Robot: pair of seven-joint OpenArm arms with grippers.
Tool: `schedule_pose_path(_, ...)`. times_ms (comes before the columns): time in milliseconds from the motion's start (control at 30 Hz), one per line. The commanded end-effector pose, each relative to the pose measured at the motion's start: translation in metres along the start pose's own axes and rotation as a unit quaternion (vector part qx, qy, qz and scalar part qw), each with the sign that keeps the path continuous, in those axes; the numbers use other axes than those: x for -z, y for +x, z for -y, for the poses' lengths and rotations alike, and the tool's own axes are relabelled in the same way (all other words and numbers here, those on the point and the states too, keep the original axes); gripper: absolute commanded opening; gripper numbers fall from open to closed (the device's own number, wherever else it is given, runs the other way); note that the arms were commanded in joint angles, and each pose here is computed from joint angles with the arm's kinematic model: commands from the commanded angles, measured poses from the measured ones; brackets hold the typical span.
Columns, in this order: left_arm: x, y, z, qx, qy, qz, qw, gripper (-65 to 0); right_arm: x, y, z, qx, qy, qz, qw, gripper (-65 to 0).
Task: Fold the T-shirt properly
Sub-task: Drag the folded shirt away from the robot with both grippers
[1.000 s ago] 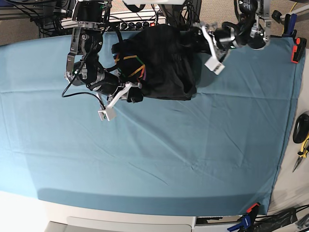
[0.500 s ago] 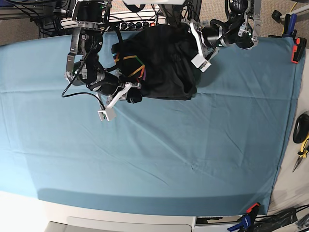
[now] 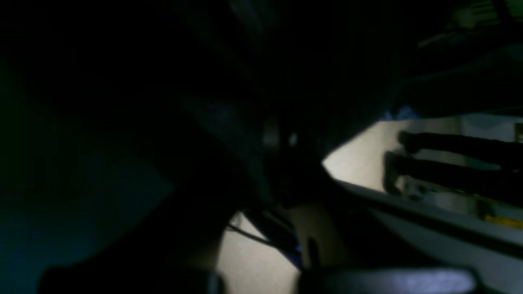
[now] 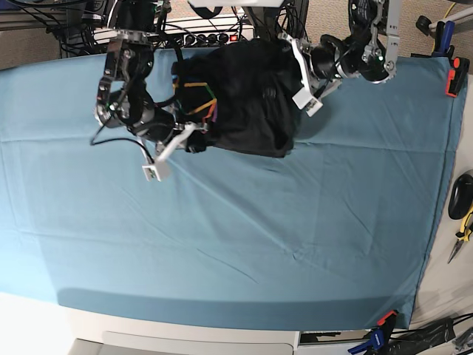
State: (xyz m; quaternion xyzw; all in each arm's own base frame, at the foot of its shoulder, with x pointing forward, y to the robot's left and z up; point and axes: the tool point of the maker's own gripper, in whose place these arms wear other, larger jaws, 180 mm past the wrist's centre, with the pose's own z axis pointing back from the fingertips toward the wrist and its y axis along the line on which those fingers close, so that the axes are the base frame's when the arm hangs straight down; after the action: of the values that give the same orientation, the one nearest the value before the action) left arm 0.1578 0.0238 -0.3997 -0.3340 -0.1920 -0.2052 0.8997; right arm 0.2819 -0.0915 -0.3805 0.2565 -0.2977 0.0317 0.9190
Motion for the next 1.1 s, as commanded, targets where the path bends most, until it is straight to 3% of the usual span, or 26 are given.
schedule_pose_path(0, -0.003, 0.012, -0.007, 0.015, 0.020, 0.013, 1.000, -65.0, -0.007, 0.010, -0.003, -0.006, 0.004, 0.021, 0.9998, -65.0)
schedule_pose_path(167, 0.008, 0.038, -0.026, 0.051, 0.065, 0.010, 0.997, -65.0, -0.022, -0.014, 0.000, 0.002, -0.009, 0.014, 0.9999, -65.0)
schedule_pose_path(533, 0.032, 0.116, -0.069, 0.091, 0.086, 0.000, 0.992, -65.0, -0.038, -0.065, -0.010, 0.029, 0.001, -0.017, 0.9994, -65.0)
schedule_pose_path(800, 0.034, 0.167, -0.093, 0.118, 0.108, -0.027, 0.987, -65.0, -0.035, -0.064, -0.023, 0.048, 0.020, 0.001, 0.9986, -65.0)
schedule_pose_path(1067, 0.026, 0.184, -0.108, 0.115, 0.125, -0.038, 0.985, -65.0, -0.036, -0.058, -0.005, 0.051, -0.027, 0.022, 0.9981, -65.0)
